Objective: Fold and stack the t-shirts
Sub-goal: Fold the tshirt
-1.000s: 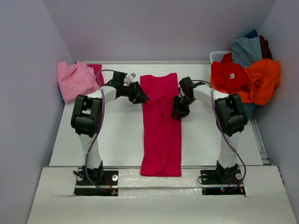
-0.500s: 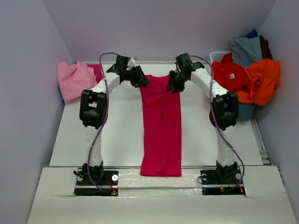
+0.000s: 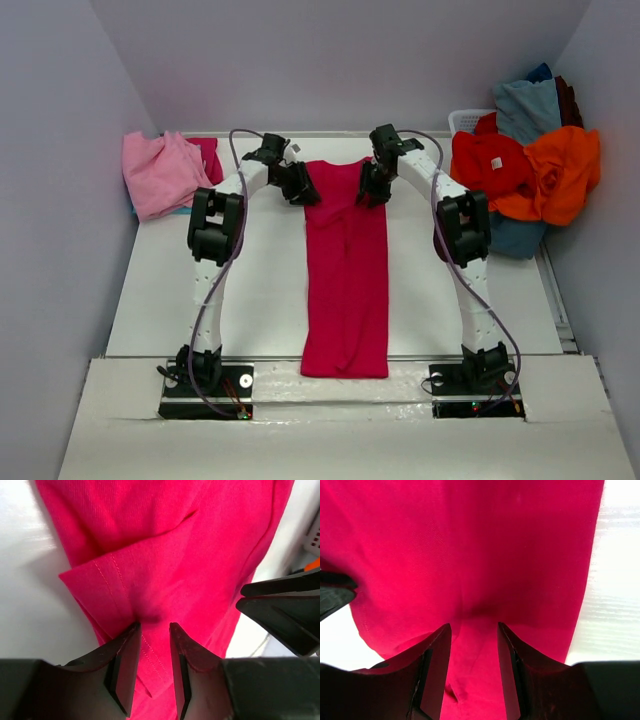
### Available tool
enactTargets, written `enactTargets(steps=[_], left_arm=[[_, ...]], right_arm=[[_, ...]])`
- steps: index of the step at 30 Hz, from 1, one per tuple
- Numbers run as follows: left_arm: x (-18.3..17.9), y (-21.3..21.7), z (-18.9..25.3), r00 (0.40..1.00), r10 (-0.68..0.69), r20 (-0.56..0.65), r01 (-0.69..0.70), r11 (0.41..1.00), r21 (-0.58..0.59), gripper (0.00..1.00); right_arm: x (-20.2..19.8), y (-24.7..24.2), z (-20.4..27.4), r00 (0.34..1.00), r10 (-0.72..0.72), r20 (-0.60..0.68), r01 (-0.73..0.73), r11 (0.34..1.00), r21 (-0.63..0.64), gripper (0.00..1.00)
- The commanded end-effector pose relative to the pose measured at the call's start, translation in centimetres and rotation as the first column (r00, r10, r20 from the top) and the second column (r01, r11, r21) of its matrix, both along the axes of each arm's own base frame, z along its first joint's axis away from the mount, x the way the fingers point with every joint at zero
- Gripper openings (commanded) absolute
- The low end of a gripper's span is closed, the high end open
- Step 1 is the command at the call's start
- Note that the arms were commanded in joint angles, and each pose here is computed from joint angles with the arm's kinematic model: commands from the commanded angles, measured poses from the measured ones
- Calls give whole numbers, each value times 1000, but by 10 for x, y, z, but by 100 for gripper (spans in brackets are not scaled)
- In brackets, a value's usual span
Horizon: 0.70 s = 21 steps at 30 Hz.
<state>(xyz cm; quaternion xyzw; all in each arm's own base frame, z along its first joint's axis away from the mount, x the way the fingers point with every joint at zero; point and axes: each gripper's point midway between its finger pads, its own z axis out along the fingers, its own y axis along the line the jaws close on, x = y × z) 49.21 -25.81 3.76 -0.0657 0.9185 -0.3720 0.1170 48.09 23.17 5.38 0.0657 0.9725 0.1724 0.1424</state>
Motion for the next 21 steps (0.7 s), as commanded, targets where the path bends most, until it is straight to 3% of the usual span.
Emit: enactTargets(steps=[1, 5, 13, 21], left_arm=[[1, -1, -5, 1000, -13, 12, 12, 998, 65, 42], [8, 4, -18, 1000, 3, -20, 0, 993, 118, 42], [41, 13, -27, 997, 66, 43, -73, 975, 208, 47], [75, 17, -23, 985, 133, 111, -151, 973, 173, 50]], right_arm=[[12, -6, 3, 999, -18, 32, 18, 1000, -1, 48], [14, -4, -12, 1000, -10, 6, 10, 1000, -3, 48], [38, -5, -28, 1000, -28, 6, 28, 1000, 14, 48], [80, -30, -23, 992, -105, 69, 99, 991, 90, 51]])
